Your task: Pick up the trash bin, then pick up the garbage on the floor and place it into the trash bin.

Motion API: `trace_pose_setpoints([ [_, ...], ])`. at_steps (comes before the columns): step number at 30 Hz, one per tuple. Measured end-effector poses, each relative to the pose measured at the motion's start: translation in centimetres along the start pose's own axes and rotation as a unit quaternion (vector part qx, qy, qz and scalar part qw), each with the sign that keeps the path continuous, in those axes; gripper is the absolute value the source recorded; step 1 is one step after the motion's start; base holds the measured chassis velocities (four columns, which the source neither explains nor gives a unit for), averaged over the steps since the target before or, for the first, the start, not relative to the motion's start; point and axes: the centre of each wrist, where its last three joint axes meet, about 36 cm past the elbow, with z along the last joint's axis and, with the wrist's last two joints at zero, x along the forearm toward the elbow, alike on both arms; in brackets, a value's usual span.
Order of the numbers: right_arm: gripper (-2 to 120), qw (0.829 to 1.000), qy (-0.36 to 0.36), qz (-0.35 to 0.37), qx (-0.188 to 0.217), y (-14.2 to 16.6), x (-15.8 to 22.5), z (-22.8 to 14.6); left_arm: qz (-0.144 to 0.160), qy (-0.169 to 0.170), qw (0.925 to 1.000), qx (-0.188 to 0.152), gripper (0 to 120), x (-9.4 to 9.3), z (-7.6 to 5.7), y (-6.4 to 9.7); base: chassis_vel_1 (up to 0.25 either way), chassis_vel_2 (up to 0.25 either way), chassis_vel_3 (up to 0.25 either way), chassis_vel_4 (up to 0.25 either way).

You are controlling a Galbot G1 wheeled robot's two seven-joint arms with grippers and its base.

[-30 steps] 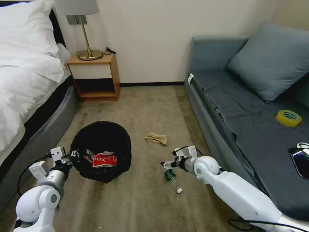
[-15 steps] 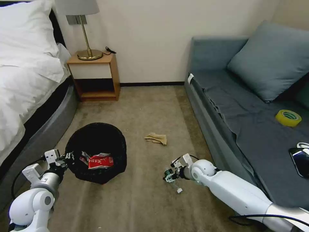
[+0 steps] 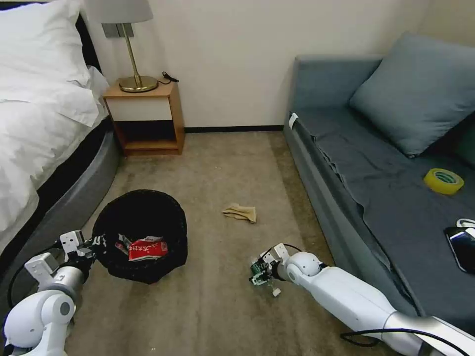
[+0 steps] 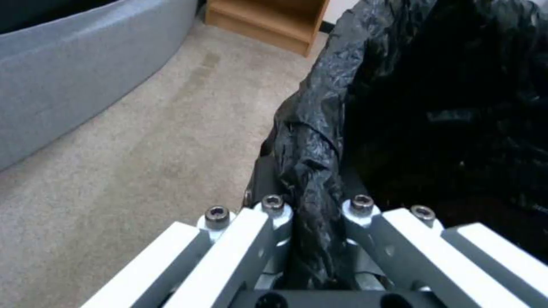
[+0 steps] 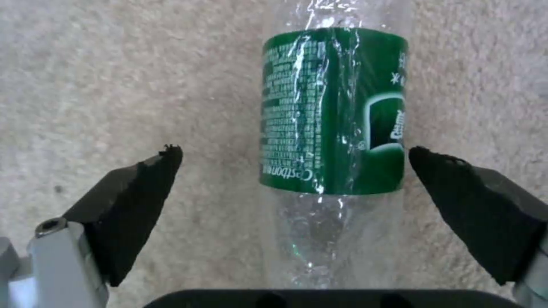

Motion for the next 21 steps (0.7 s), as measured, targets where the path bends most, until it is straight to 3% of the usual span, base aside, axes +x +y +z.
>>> trace_pose_setpoints([
  [9, 65, 1.000, -0.009, 0.004, 0.004, 0.48, -0.53, 0.16, 0.002, -0.001, 1.0000, 0.001, 4, -0.12, 0.02, -0.18, 0.000, 0.000, 0.000, 0.000],
  [15, 48, 1.000, -0.014, 0.005, 0.005, 0.43, -0.51, 0.17, 0.002, -0.002, 1.0000, 0.001, 4, 0.01, 0.04, -0.30, 0.000, 0.000, 0.000, 0.000],
  [17, 36, 1.000, -0.020, 0.009, 0.005, 0.26, -0.48, 0.09, 0.002, -0.002, 1.0000, 0.002, 4, 0.07, 0.06, -0.41, 0.000, 0.000, 0.000, 0.000],
  [21, 26, 0.999, -0.031, 0.014, -0.004, -0.05, -0.14, -0.06, 0.002, -0.001, 1.0000, 0.002, 4, 0.16, 0.13, -0.46, 0.000, 0.000, 0.000, 0.000],
])
